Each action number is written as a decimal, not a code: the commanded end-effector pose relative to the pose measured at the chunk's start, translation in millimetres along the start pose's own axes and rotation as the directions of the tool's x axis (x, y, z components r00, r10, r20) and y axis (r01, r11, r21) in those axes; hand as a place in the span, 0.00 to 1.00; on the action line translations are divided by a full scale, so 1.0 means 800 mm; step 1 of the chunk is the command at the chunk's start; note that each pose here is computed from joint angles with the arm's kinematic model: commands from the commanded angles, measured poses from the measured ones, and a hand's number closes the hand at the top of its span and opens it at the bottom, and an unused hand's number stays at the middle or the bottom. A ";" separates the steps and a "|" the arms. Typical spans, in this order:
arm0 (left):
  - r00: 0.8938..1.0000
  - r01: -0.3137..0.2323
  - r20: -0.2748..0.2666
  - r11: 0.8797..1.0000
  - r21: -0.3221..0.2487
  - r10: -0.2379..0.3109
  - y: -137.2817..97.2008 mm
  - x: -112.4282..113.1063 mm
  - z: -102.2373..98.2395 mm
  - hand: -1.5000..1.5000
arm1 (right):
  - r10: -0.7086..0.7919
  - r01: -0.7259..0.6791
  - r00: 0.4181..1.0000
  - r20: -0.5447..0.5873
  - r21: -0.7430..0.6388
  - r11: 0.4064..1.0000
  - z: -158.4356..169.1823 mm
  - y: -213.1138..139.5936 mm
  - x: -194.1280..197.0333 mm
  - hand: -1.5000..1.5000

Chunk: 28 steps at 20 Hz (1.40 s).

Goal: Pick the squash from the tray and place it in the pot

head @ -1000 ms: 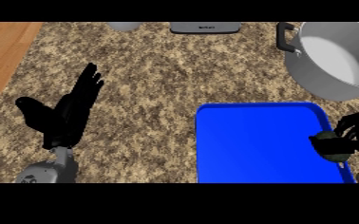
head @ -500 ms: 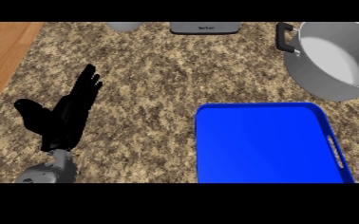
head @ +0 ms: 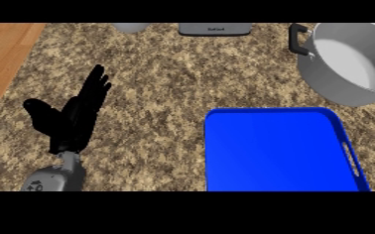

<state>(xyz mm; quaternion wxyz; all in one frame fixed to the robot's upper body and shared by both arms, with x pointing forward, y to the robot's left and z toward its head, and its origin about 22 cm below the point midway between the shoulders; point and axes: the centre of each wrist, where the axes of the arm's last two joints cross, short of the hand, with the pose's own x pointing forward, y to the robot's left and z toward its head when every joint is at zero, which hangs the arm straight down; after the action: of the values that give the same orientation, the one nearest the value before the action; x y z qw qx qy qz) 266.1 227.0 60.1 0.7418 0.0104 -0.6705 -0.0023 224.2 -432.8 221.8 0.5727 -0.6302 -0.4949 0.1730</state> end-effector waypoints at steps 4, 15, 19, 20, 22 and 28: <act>1.000 -0.004 0.004 1.000 -0.003 0.004 0.006 0.008 0.008 0.50 | -0.101 0.102 0.994 0.037 -0.047 0.994 -0.047 -0.075 0.046 1.00; 1.000 0.001 -0.011 1.000 -0.028 -0.001 0.008 -0.004 0.010 0.50 | -0.118 0.121 0.991 -0.070 0.043 0.992 -0.141 -0.029 0.073 1.00; 1.000 0.003 0.014 1.000 -0.026 -0.003 -0.024 -0.003 -0.001 0.50 | -0.095 0.100 0.992 -0.088 0.062 0.993 -0.159 0.026 0.086 1.00; 1.000 -0.014 0.003 1.000 -0.019 0.014 0.007 0.000 -0.011 0.50 | -0.093 0.099 0.992 -0.081 0.078 0.992 -0.145 0.067 0.082 1.00; 1.000 0.016 0.008 0.999 -0.036 -0.016 0.003 0.012 0.002 0.50 | -0.055 0.059 0.997 -0.051 0.097 0.994 -0.156 0.067 0.085 1.00; 1.000 -0.004 0.025 0.999 -0.046 0.005 0.004 0.015 -0.012 0.50 | -0.226 0.271 0.949 -0.221 0.203 0.941 -0.163 0.119 0.072 0.00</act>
<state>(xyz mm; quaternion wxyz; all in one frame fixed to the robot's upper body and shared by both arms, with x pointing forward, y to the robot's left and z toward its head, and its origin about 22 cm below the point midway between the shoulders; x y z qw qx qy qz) 270.0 225.2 67.6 0.7359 -0.0044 -0.6769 -0.0159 379.7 -448.9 212.8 0.6634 -0.5490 -0.4906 0.1336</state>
